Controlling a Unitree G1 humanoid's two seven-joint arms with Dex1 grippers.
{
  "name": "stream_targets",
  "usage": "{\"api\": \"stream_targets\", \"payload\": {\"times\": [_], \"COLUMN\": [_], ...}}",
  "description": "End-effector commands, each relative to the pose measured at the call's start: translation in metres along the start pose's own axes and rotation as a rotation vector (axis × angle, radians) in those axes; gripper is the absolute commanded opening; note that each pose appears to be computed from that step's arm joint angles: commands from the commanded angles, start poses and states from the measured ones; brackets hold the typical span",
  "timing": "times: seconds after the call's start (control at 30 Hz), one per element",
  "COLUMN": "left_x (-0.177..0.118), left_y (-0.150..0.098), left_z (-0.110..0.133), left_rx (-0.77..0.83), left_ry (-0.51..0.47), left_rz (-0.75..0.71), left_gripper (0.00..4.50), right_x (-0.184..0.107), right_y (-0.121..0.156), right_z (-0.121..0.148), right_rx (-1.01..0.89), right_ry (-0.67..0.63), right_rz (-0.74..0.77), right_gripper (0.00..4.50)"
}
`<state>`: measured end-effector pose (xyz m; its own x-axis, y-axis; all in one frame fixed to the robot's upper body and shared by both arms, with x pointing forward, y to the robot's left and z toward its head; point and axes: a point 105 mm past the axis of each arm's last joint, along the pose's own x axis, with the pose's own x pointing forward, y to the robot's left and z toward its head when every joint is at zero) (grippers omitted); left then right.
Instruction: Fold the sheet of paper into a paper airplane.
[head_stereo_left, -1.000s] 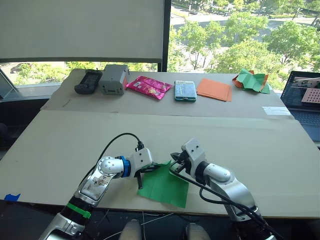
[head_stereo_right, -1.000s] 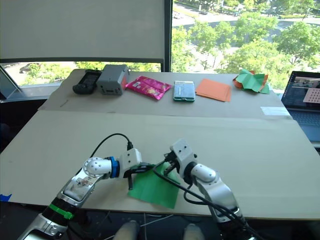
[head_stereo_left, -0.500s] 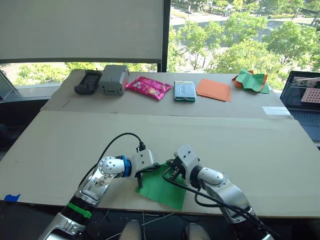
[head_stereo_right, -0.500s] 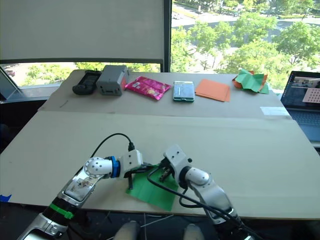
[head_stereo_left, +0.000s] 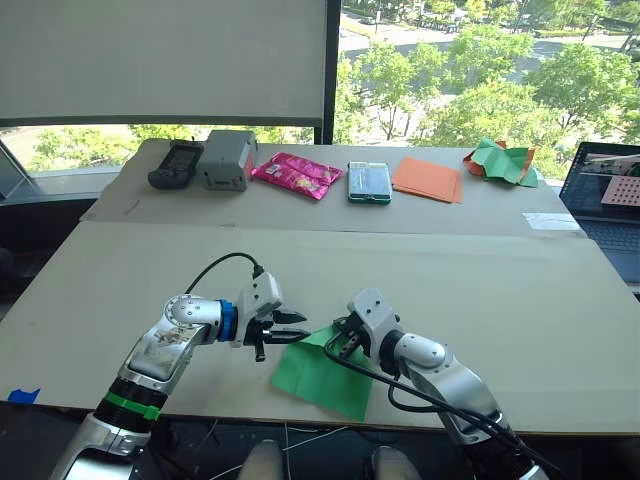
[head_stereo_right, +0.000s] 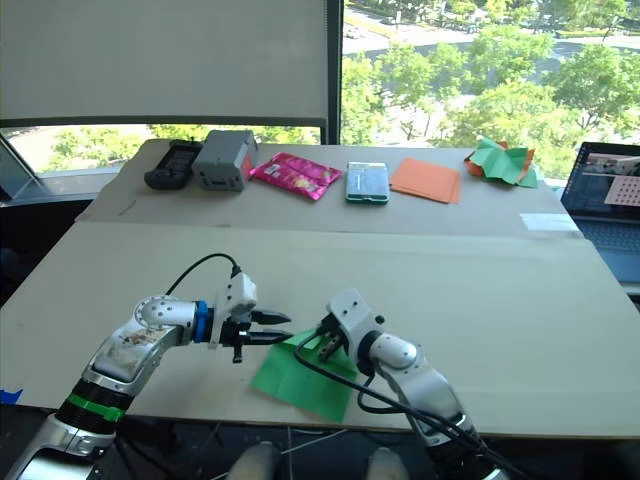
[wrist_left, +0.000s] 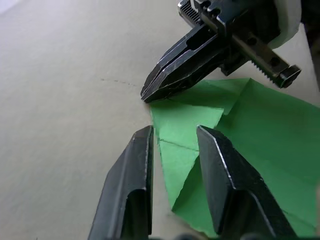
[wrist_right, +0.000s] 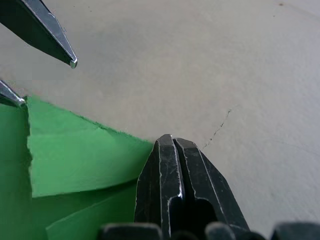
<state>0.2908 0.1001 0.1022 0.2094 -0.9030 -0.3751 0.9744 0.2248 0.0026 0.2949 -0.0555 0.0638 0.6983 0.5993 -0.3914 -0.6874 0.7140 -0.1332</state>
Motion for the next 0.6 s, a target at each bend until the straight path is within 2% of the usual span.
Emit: {"api": "stream_targets", "payload": {"times": [0.03,0.2,0.43,0.6], "left_x": [0.000,0.020,0.043,0.048], "left_y": [0.005,0.021,0.020,0.019], "left_z": [0.014,0.011,0.007,-0.006], "left_rx": [-0.007,0.030,0.026,0.042], "left_ry": [-0.052,-0.013,-0.015,0.034], "left_rz": [-0.027,0.011,-0.016,-0.014], "left_gripper": [0.05,0.02,0.02,0.02], "right_x": [-0.001,-0.002,-0.002,-0.003], "right_y": [-0.001,0.000,0.003,0.002], "right_z": [-0.015,-0.016,-0.016,-0.016], "right_rx": [0.015,0.017,0.017,0.018], "right_ry": [0.061,0.064,0.064,0.064], "right_rz": [-0.017,-0.026,-0.027,-0.036], "right_gripper": [0.00,0.00,0.00,0.00]}}
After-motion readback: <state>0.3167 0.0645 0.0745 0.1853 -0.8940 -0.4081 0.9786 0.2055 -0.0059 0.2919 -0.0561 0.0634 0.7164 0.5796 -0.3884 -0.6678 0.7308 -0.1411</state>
